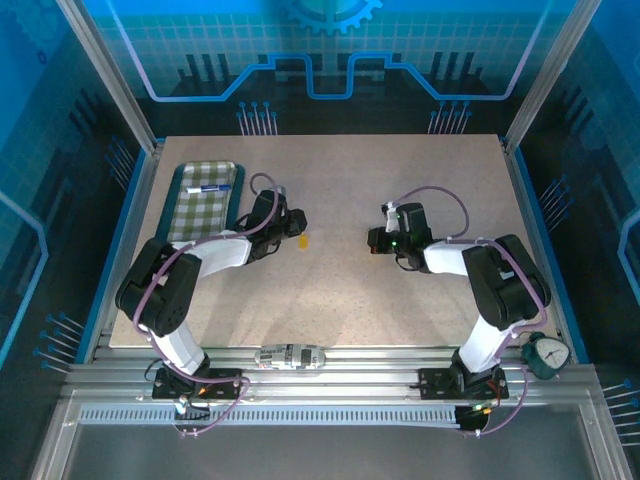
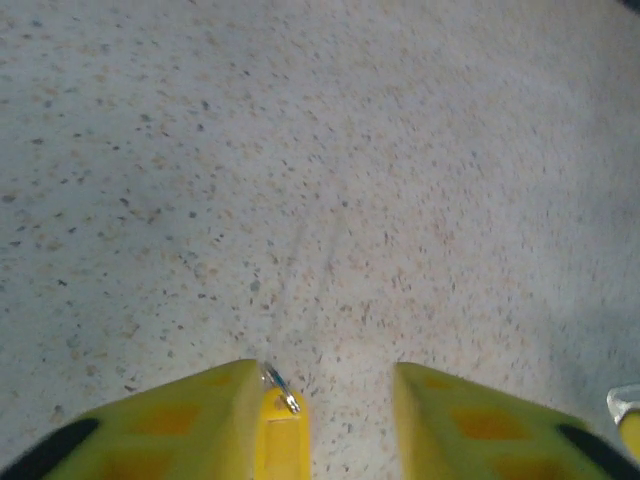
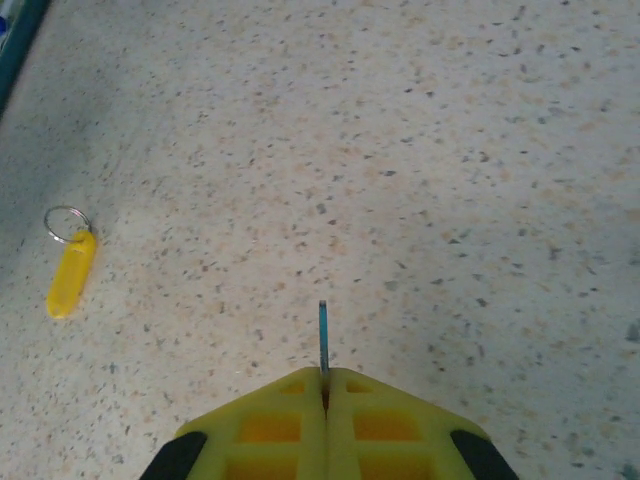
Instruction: Remove the keys from the keyring
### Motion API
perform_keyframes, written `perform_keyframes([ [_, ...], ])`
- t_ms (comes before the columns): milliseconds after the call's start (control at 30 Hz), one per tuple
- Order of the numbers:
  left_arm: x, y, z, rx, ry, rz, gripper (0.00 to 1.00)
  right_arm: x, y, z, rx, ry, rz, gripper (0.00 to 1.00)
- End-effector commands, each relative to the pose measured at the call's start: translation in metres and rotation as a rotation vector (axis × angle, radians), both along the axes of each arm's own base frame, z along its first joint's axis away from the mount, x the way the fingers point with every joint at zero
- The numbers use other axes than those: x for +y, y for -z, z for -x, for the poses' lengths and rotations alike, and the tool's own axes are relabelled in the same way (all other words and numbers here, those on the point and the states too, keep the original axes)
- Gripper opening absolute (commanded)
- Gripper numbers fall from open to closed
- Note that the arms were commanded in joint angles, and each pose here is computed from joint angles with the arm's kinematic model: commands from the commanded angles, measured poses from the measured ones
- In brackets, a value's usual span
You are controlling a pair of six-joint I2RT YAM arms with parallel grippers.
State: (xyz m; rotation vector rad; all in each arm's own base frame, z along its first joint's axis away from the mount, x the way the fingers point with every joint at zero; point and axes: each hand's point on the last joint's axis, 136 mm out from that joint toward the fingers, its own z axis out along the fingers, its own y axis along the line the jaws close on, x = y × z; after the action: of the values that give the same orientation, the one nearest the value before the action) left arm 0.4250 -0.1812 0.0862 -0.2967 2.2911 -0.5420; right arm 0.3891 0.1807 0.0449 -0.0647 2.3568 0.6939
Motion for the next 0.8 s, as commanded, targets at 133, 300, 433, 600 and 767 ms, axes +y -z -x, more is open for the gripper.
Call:
perform_keyframes([
  [133, 0.013, -0.047, 0.001, -0.098, -0.038, -0.008, 0.65, -0.022, 0.004, -0.017, 0.004, 0.093, -0.018, 0.01],
  [300, 0.017, -0.072, 0.016, -0.154, -0.029, 0.011, 0.75, -0.038, 0.003, -0.018, 0.023, 0.143, 0.029, 0.51],
  [433, 0.025, -0.084, 0.027, -0.19, -0.029, -0.009, 0.99, -0.052, -0.022, -0.014, -0.019, 0.164, 0.086, 1.0],
  [600, 0.057, -0.099, 0.032, -0.214, -0.142, -0.129, 0.99, -0.081, -0.074, -0.016, -0.127, 0.235, 0.218, 1.0],
  [767, 0.107, -0.113, 0.039, -0.224, -0.287, -0.401, 0.99, -0.139, -0.104, -0.021, -0.191, 0.447, 0.504, 1.0],
])
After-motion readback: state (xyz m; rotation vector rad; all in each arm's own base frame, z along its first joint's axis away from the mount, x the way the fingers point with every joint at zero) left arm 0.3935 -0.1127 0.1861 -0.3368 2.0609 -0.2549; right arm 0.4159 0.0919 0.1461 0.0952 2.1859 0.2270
